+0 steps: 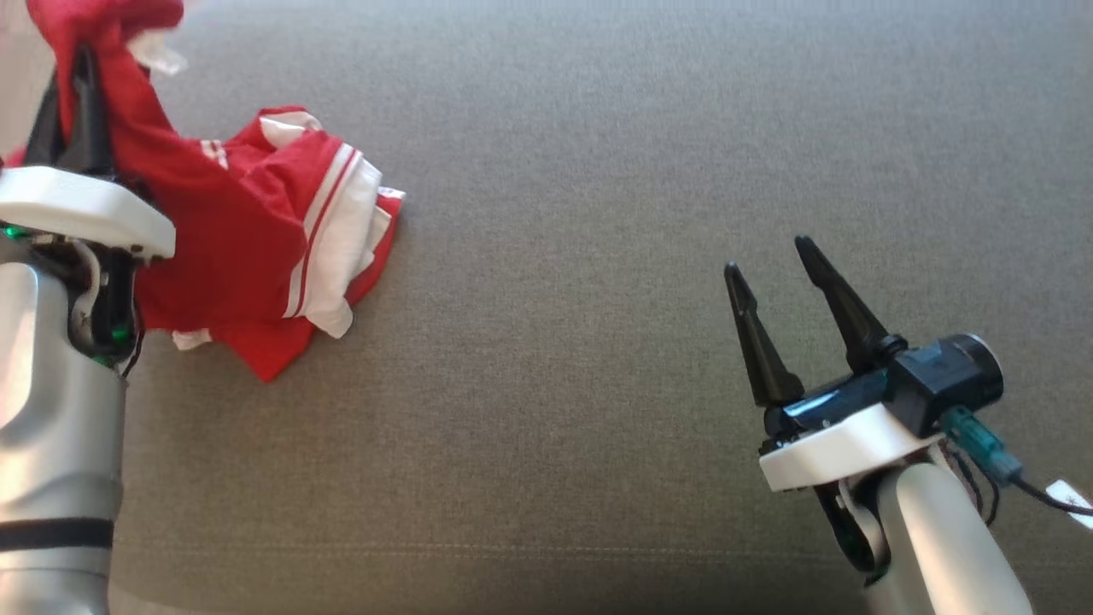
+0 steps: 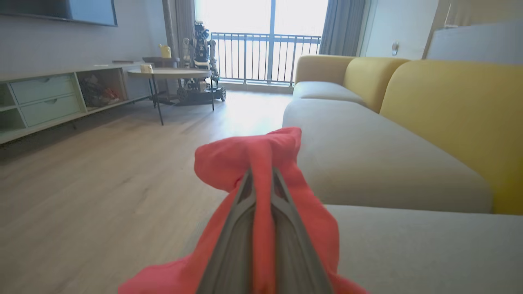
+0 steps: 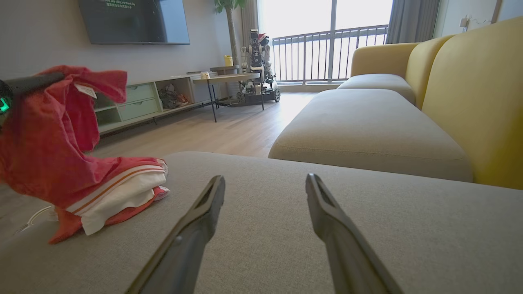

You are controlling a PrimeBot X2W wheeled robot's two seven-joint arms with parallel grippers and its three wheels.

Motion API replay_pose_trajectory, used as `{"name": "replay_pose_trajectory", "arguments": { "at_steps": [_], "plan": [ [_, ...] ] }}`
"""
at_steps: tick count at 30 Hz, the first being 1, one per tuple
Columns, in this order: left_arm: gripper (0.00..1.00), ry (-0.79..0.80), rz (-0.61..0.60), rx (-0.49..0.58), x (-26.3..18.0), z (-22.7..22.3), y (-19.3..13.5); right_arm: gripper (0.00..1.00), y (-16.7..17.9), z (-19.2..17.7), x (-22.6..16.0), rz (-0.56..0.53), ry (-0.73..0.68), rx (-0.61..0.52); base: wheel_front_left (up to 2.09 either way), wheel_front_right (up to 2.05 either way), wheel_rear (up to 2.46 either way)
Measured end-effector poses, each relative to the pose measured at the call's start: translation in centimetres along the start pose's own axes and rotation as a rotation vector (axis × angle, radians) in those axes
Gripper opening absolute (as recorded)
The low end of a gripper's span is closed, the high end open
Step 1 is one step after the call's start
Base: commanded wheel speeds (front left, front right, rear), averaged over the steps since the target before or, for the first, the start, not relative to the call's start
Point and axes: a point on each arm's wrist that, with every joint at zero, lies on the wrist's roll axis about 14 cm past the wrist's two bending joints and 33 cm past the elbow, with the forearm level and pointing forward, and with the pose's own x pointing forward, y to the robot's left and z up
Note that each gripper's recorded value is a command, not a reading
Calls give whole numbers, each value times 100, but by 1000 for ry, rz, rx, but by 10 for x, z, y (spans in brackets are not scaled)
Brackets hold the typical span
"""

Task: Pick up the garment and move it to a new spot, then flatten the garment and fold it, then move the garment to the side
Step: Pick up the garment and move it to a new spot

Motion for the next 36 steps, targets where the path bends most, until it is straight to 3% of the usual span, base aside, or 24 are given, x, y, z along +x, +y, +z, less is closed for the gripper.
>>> {"name": "replay_pose_trajectory", "arguments": {
  "at_steps": [7,14,36],
  "plan": [
    [0,-192,-16,-61,-26,55,-17,100,12,11,-13,19,-10,-14,0,0,0],
    [0,-257,-143,-119,-39,74,-71,100,-1,26,-24,-26,-43,-36,0,0,0],
    [0,-290,-773,-356,-50,107,-341,100,-100,62,-115,-406,-92,-97,0,0,0]
  ]
}}
